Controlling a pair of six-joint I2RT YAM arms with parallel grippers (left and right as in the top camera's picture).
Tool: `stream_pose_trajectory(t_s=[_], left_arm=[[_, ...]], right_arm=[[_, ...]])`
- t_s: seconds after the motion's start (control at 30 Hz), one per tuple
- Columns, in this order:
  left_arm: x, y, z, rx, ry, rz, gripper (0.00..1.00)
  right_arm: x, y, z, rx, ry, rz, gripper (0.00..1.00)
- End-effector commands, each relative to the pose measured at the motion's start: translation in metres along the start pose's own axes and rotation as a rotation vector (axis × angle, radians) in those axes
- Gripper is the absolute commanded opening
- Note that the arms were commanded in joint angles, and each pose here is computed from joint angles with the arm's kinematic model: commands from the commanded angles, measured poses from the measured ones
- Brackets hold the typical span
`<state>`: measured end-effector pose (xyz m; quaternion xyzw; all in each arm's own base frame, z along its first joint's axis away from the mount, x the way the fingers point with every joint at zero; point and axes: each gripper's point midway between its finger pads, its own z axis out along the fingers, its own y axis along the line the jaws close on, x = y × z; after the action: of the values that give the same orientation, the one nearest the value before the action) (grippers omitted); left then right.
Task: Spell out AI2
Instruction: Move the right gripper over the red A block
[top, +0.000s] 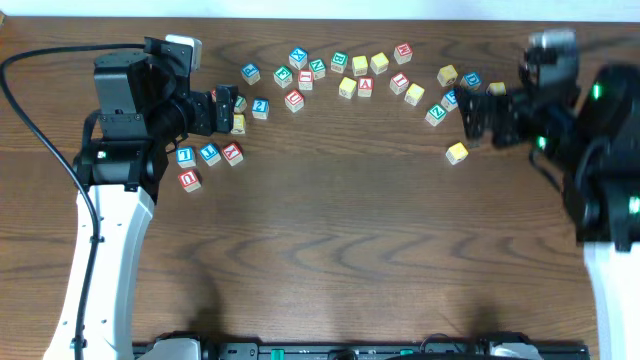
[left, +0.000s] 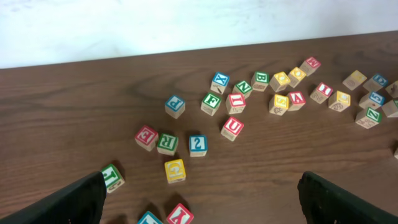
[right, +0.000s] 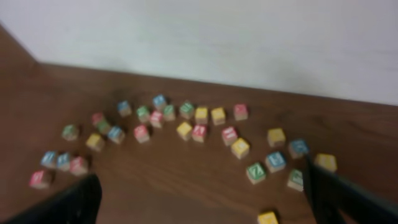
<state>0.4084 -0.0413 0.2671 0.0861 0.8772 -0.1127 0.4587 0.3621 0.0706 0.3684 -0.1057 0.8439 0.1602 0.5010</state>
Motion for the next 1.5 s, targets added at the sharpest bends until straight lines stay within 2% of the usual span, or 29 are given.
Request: stream_pose_trajectory(t_s=[0.0,0.23,0.4,0.6,0.8,0.97,1.13,1.2,1.27,1.33,1.47], left_arm=[[-0.011,-0.001,-0.005,-0.001,-0.024,-0.001,0.98],[-0.011,-0.001,-0.005,-0.001,-0.023,-0.001,0.98],[-0.011,-0.001,-0.005,-0.001,-0.023,-0.001,0.98],[-0.01,-0.001,-0.005,-0.001,-0.023,-0.001,0.98],[-0.01,-0.001,-0.005,-0.001,-0.02,-0.003,0.98],[-0.01,-0.001,-0.005,-0.001,-0.02,-0.003,0.98],[-0.01,-0.001,-0.005,-0.001,-0.019,-0.003,0.97],[-0.01,-0.001,-0.005,-0.001,-0.02,-0.003,0.98],[-0.01,-0.001,-0.005,-0.001,-0.019,-0.003,0.98],[-0.01,-0.001,-0.005,-0.001,-0.02,-0.003,0.98],[-0.01,-0.001,-0.005,-0.001,-0.02,-0.003,0.98]], right_arm=[[-0.015,0.015,0.02,-0.093,0.037,-0.027,0.99],[-0.021,0.026,0.078,-0.149,0.195,-0.001,0.99],[-0.011,0.032,0.119,-0.169,0.306,0.011,0.99],[0.032,0.03,0.186,-0.122,0.431,-0.008,0.99],[0.06,0.035,0.239,-0.147,0.456,-0.023,0.99],[0.082,0.048,0.262,-0.229,0.487,-0.003,0.99],[0.115,0.037,0.287,-0.127,0.556,0.003,0.99],[0.129,0.026,0.297,-0.03,0.582,0.034,0.95],[0.144,0.011,0.306,0.1,0.602,0.11,0.84],[0.158,-0.001,0.312,0.212,0.612,0.194,0.77],[0.177,-0.006,0.327,0.281,0.613,0.239,0.72]])
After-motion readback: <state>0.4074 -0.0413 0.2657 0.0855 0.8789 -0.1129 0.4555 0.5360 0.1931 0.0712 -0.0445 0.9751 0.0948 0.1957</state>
